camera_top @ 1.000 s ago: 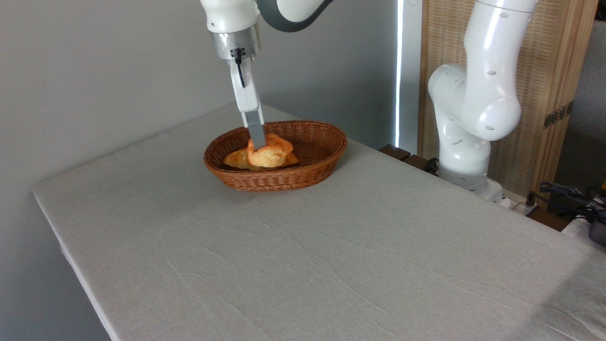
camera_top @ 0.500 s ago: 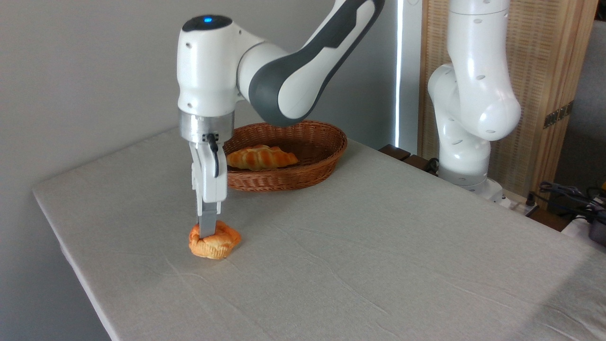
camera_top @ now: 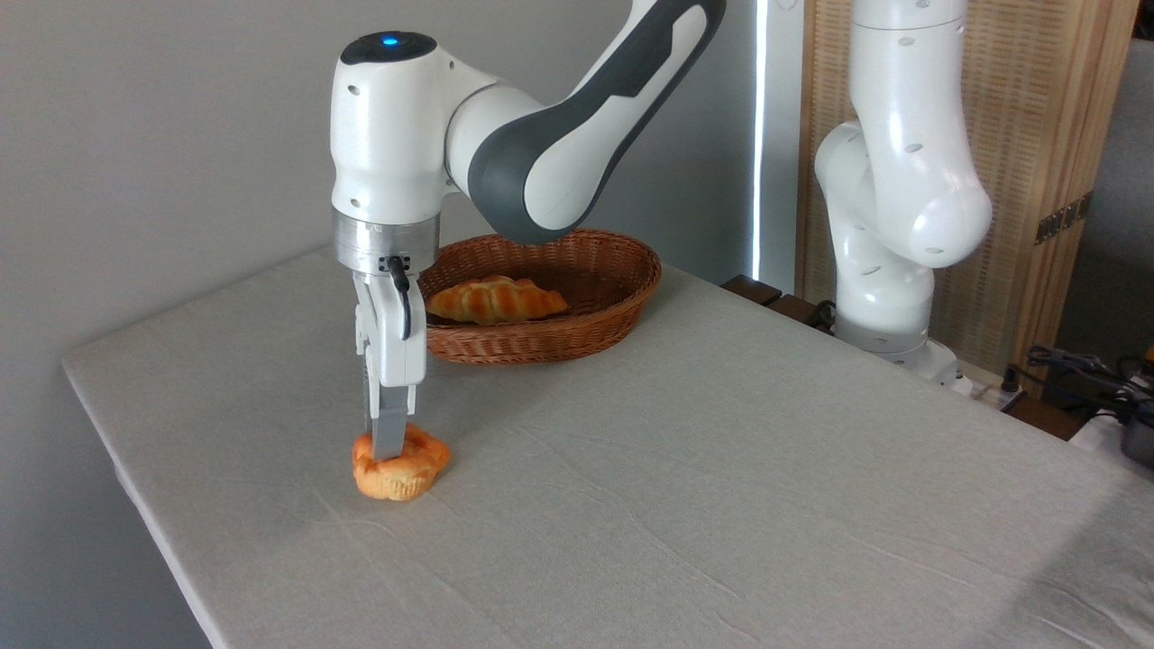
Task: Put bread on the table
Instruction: 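Open the gripper and raise it away from the bread roll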
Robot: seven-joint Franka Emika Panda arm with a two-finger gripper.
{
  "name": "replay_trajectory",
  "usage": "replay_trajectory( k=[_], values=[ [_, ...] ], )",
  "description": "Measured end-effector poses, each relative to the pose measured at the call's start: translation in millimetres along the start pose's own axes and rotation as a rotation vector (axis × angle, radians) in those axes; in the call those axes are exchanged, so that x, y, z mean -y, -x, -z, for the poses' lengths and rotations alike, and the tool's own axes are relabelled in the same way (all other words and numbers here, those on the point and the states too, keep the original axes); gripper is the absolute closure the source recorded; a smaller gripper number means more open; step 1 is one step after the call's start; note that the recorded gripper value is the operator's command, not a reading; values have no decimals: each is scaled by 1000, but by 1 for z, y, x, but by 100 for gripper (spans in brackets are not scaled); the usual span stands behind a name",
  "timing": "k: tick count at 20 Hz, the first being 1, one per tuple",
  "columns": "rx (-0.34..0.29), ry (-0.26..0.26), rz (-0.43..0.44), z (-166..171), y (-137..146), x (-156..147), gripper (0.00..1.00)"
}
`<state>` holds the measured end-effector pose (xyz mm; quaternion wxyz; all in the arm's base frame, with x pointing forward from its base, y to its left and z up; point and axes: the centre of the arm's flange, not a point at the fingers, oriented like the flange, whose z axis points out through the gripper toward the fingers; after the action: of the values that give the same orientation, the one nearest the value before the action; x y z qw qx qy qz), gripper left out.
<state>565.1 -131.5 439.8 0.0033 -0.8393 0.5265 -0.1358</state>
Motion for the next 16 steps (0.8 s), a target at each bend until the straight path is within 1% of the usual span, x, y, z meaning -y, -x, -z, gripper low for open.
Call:
replay_trajectory(
  k=[5,6,8,10,12,14,15,16],
  values=[
    [-7,0,7,3,-1,1,0],
    [-16,5,20,6,-1,1,0],
    [-22,38,62,20,4,3,0],
    [-5,88,138,52,9,5,0],
    [18,134,223,98,10,11,0],
    [52,178,266,140,17,19,0],
    [70,189,279,154,23,23,0],
    [93,190,299,165,29,28,0]
  ],
)
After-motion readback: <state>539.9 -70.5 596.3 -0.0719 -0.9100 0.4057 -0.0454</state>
